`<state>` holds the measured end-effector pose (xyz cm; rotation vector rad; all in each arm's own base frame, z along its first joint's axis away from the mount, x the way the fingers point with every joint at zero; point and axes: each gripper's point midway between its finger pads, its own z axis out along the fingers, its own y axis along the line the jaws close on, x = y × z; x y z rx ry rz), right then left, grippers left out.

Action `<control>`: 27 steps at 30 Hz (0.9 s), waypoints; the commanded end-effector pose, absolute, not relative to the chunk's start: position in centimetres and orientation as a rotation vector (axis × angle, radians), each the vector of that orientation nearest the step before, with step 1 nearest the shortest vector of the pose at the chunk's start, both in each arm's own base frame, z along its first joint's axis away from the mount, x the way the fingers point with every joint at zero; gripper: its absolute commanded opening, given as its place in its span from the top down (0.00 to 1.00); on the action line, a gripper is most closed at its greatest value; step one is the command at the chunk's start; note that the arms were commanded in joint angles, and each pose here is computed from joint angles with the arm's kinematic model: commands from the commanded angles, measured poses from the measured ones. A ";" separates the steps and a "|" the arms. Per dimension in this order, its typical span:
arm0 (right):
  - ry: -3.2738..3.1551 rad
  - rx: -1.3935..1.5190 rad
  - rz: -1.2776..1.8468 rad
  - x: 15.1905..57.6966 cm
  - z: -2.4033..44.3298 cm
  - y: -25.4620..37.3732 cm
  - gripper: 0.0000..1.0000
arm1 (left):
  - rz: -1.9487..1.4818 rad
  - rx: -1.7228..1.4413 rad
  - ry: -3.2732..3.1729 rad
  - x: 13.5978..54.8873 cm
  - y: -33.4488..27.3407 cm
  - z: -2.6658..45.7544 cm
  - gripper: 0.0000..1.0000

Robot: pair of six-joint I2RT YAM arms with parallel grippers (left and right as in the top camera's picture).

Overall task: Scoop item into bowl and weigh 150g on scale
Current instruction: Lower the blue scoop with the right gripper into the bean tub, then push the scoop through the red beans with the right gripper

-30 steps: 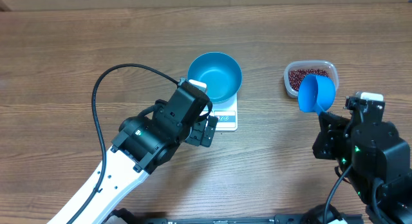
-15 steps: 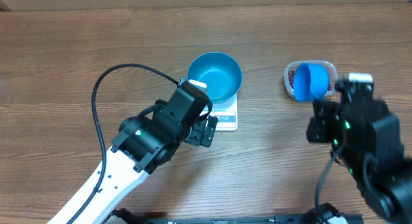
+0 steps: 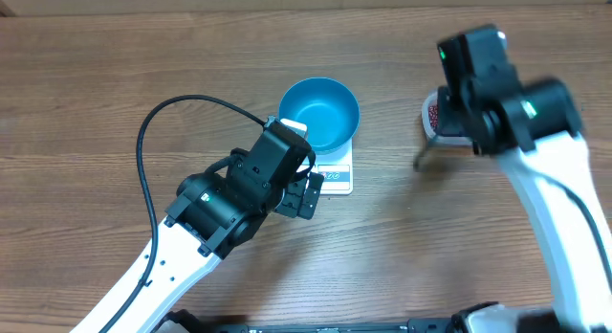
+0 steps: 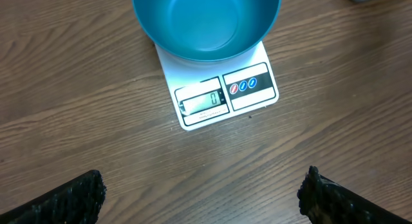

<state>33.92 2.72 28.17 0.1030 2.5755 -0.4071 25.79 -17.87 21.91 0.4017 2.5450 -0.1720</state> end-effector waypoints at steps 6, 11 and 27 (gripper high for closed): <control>2.595 0.189 -0.743 38.7 24.0 -1.6 0.96 | -0.186 0.385 2.528 25.9 -17.7 22.5 0.00; 2.635 0.125 -0.813 40.5 21.1 -1.6 0.96 | -0.186 0.385 2.528 25.9 -17.7 22.5 0.00; 2.714 0.119 -0.854 41.3 17.1 -1.3 0.96 | -0.186 0.385 2.528 25.9 -17.7 22.5 0.00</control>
